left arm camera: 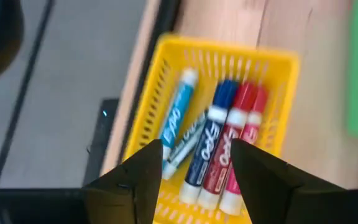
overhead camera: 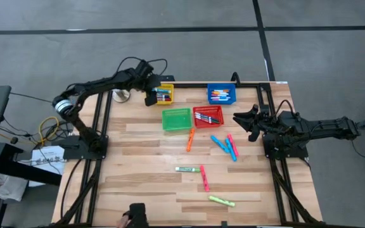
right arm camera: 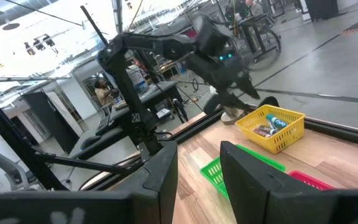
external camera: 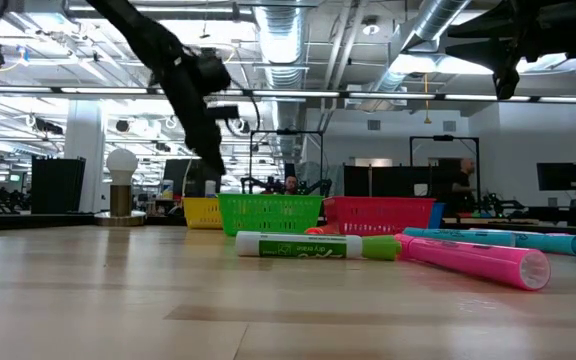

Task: Pick & Place Markers
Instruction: Put the light green marker pen into the yellow bin

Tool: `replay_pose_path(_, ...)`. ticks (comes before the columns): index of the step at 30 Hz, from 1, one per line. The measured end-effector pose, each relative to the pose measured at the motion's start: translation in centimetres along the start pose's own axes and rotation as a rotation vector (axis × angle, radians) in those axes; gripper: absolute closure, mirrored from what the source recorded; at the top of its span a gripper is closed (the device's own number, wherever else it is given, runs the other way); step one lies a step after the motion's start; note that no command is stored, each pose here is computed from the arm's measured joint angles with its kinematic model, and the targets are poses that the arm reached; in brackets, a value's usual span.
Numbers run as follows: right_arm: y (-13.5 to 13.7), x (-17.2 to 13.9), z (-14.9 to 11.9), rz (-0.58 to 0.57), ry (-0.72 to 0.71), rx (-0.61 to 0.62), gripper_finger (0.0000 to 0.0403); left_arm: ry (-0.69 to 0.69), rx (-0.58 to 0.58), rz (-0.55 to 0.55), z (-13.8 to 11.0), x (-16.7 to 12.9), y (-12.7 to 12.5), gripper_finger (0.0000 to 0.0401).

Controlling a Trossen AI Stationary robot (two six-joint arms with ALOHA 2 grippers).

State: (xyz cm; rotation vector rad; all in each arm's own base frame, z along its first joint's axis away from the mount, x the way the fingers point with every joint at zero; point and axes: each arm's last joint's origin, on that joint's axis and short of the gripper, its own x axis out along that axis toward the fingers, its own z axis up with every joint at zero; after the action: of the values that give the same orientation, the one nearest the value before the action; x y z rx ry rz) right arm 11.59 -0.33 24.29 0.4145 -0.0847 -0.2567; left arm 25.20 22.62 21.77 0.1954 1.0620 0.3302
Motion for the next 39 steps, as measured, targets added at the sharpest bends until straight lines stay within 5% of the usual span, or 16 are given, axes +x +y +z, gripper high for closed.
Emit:
replay_pose_path(6, 0.0, 0.0, 0.0, 0.000, 0.000, 0.000, 0.0292, -0.184, -0.125, 0.022, 2.3, -6.1, -1.7, 0.0211)
replay_pose_path(11, 0.0, 0.0, 0.0, 0.000, 0.000, 0.000, 0.0292, -0.439, -0.124, -0.228, 5.0, -11.9, -7.0, 0.0215)
replay_pose_path(18, 0.0, 0.0, 0.0, 0.000, 0.001, 0.000, 0.0292, -0.544, -0.014, -0.466, 7.0, -16.6, -16.5, 0.0214)
replay_pose_path(29, 0.0, 0.0, 0.0, 0.000, 0.001, 0.000, 0.0292, -0.440, -0.015, -0.460, 7.9, -14.5, -28.4, 0.0215)
replay_pose_path(39, 0.0, 0.0, -0.1, -0.002, 0.008, -0.003, 0.0292, -0.304, -0.064, -0.449, 8.0, -8.9, -32.4, 0.0215)
